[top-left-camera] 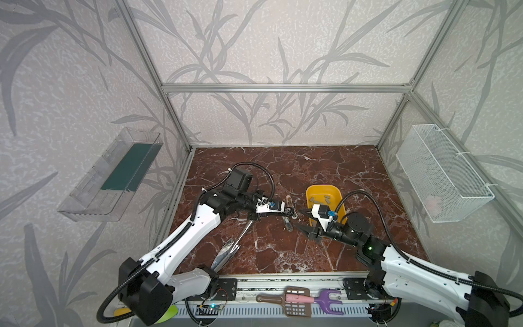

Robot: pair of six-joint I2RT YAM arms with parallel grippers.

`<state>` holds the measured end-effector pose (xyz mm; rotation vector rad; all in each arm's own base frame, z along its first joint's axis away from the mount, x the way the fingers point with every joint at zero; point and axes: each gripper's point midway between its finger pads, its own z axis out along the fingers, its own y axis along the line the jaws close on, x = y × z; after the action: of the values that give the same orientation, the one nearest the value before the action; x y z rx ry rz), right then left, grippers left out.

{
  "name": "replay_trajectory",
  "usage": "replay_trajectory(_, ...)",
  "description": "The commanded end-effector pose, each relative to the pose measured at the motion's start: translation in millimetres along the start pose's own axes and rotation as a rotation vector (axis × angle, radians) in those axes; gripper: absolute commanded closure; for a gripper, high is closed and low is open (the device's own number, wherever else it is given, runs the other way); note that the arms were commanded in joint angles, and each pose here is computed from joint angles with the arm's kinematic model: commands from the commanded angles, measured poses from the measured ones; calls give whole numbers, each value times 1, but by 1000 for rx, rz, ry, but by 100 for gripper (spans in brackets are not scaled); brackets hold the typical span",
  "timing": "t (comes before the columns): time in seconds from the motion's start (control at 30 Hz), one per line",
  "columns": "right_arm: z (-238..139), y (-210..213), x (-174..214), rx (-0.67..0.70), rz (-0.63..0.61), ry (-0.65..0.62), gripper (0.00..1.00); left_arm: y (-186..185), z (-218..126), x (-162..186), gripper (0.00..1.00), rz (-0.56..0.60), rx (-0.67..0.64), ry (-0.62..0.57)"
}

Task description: Load the staples into the stapler

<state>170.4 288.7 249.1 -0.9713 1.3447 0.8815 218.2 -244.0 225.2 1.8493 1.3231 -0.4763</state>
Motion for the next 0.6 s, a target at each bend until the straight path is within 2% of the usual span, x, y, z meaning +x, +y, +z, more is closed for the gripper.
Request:
replay_trajectory(0.0,6,1,-10,-2,-123,-6,44,-5,-7,-15,100,84,34,-44)
replay_trajectory(0.2,19,3,6,-36,-104,83,44,-16,-10,-27,100,113,75,-109)
replay_trajectory(0.37,28,14,14,-94,-116,136,46,-19,-7,-26,100,140,77,-119)
replay_trajectory(0.57,31,13,20,-90,-111,166,48,-24,-6,-27,100,153,98,-124)
